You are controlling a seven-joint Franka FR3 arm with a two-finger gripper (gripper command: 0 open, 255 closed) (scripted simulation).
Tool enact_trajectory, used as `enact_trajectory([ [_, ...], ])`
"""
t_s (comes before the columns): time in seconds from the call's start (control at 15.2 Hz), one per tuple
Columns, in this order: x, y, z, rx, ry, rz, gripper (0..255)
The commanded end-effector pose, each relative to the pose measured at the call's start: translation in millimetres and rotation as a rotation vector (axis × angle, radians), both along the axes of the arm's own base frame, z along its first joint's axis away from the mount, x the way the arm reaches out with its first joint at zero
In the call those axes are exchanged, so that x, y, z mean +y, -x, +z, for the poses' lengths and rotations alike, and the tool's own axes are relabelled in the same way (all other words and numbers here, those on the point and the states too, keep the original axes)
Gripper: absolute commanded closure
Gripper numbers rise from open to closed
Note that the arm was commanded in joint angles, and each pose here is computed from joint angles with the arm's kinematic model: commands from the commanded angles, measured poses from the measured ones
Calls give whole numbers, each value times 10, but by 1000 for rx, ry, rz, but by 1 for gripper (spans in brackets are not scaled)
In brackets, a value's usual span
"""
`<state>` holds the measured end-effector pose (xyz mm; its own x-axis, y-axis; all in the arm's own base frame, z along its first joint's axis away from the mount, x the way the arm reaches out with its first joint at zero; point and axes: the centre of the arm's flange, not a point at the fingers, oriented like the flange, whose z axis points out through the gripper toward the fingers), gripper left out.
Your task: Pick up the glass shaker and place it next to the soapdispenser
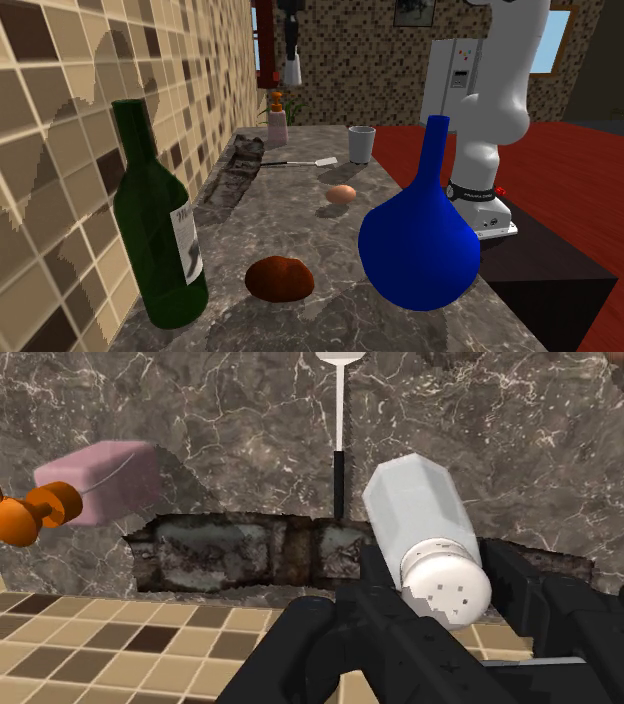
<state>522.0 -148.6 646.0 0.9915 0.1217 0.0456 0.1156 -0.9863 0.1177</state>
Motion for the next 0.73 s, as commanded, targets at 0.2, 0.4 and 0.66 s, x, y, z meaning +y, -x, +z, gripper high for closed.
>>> enact_trajectory([
  [0.2,-630,99,15,0,1,2,255],
  [0.4,-1021,164,15,0,1,2,255],
  [0.66,-1541,252,15,0,1,2,255],
])
